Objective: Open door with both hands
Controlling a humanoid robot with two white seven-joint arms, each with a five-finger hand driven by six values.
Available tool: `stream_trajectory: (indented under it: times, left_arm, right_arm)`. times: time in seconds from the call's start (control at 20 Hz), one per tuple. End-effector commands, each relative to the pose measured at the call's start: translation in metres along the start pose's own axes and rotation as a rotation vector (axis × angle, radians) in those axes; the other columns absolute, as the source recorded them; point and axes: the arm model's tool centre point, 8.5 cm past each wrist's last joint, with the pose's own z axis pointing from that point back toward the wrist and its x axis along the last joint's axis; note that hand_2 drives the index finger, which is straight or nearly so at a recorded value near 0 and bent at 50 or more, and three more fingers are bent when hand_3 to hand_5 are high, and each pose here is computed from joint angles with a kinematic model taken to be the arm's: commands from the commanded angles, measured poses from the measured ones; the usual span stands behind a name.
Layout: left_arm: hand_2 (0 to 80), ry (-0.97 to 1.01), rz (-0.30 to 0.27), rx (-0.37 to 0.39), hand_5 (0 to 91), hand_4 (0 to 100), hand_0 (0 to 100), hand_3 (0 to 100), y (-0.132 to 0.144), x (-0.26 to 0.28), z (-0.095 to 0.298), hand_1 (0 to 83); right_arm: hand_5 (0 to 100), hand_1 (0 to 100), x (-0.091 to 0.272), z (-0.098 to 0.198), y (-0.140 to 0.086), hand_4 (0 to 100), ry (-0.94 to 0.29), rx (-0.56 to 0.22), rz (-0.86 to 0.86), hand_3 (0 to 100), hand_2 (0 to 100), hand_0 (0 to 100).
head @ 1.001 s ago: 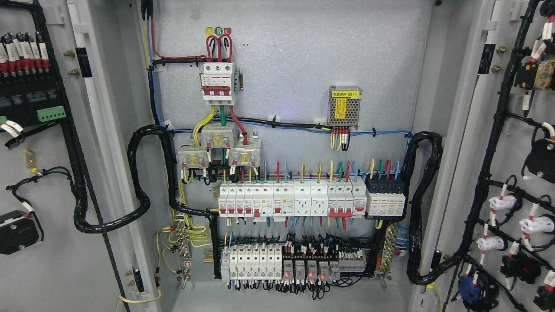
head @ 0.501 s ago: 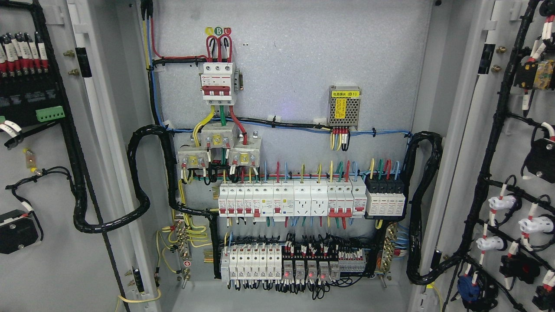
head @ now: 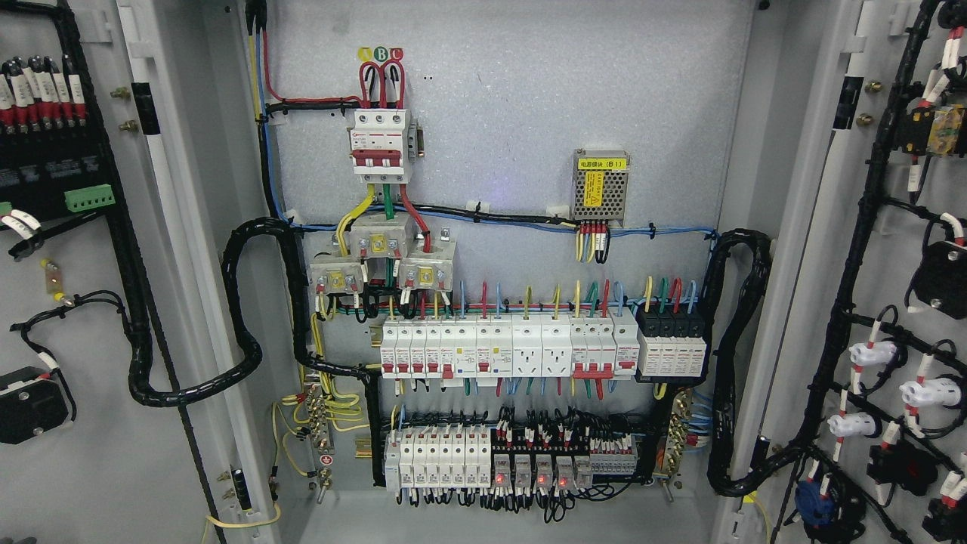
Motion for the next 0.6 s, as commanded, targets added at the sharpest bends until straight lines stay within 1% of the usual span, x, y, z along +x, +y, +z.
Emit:
stream_trajectory:
  times: [0.0, 0.1, 0.2, 0.3, 0.4, 0.5, 0.55]
  left_arm:
    - [2.7, -0.01, 0.048, -0.187, 0.0, 4, 30, 3, -0.113, -0.037, -0.039, 0.0]
    - [2.7, 0.027, 0.024, -0.186, 0.0, 4, 30, 3, -0.154, -0.065, -0.045, 0.0]
    - [2.7, 0.053, 0.028, -0.154, 0.0, 4, 30, 3, -0.184, -0.089, -0.048, 0.0]
    - [2.7, 0.083, 0.055, -0.099, 0.0, 4, 30, 3, -0.211, -0.109, -0.048, 0.0]
    - [2.7, 0.107, 0.078, -0.048, 0.0, 4, 30, 3, -0.236, -0.123, -0.05, 0.0]
    - [2.8, 0.122, 0.104, 0.003, 0.0, 4, 30, 3, -0.257, -0.133, -0.054, 0.0]
    - [2.8, 0.127, 0.112, 0.031, 0.0, 4, 30, 3, -0.261, -0.136, -0.056, 0.0]
  right_arm:
    - [0, 0, -0.018, -0.035, 0.074, 0, -0.02, 0.022, -0.149, 0, 0, 22]
    - [0, 0, -0.019, -0.044, 0.088, 0, -0.01, 0.043, -0.111, 0, 0, 22]
    - [0, 0, -0.021, -0.049, 0.101, 0, -0.005, 0.026, -0.093, 0, 0, 22]
    - [0, 0, -0.022, -0.053, 0.115, 0, 0.008, 0.046, -0.117, 0, 0, 22]
    - [0, 0, -0.022, -0.056, 0.122, 0, 0.038, 0.055, -0.137, 0, 0, 22]
    - [0, 0, -0.02, -0.059, 0.127, 0, 0.056, 0.046, -0.151, 0, 0, 22]
    - [0, 0, -0.02, -0.06, 0.131, 0, 0.058, 0.05, -0.155, 0, 0, 22]
